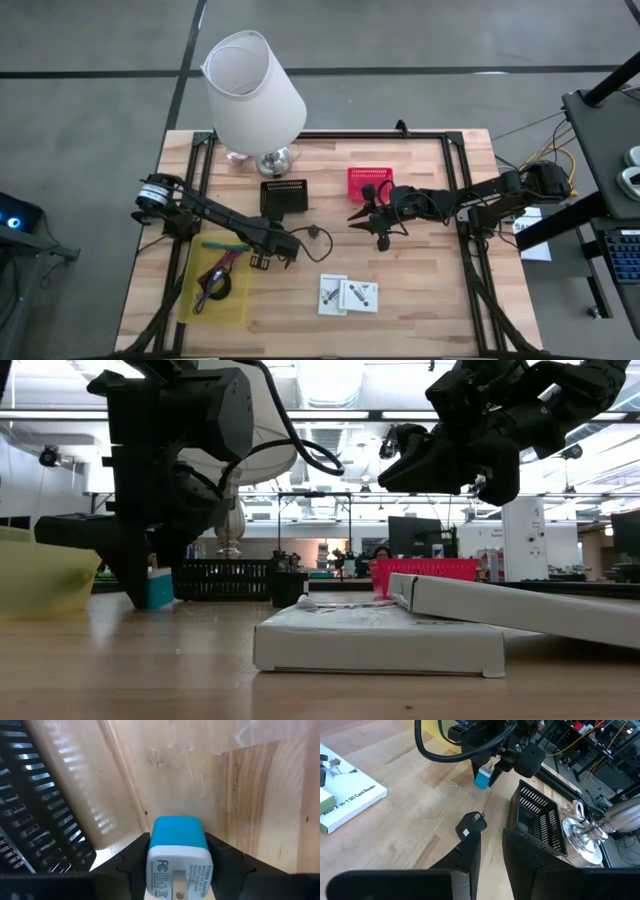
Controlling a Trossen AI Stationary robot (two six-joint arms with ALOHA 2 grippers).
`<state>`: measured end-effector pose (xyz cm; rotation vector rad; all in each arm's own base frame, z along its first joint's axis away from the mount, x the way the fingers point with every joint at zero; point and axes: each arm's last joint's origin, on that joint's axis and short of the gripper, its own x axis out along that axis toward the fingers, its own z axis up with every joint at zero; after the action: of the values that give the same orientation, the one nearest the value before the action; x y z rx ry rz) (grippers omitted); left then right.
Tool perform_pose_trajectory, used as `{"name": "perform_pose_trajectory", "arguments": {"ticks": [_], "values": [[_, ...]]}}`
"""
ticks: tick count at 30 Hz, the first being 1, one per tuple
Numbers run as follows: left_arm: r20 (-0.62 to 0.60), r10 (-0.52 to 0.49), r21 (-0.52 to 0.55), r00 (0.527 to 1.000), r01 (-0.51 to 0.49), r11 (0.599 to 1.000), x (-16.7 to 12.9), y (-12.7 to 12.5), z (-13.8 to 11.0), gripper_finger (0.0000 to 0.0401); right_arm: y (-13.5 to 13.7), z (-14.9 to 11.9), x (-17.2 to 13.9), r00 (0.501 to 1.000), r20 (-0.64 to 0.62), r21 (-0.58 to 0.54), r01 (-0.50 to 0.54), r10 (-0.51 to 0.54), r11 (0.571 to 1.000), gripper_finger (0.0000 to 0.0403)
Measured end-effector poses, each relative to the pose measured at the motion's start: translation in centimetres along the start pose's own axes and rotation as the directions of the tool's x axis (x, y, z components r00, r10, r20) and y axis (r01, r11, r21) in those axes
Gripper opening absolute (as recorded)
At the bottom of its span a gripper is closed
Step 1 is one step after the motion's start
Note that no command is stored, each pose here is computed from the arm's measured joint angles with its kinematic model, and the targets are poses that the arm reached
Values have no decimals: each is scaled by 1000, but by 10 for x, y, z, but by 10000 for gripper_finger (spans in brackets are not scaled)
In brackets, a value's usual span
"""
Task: Pick and place items into bin
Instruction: Put the blue charger adapter into the black bin
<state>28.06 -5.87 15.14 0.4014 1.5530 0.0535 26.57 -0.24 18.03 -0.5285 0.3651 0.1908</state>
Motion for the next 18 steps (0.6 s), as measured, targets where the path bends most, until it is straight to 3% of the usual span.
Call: {"name": "perform_pose_trajectory", "arguments": {"ticks": [3,18], "values": [[6,1,-2,1000,-1,1000,-1,0,1,134,0,0,0,1000,0,0,0,0,1000,68],[68,16,-17,998,-15,1000,-12,4,12,136,0,0,0,1000,0,0,0,0,1000,68]]}}
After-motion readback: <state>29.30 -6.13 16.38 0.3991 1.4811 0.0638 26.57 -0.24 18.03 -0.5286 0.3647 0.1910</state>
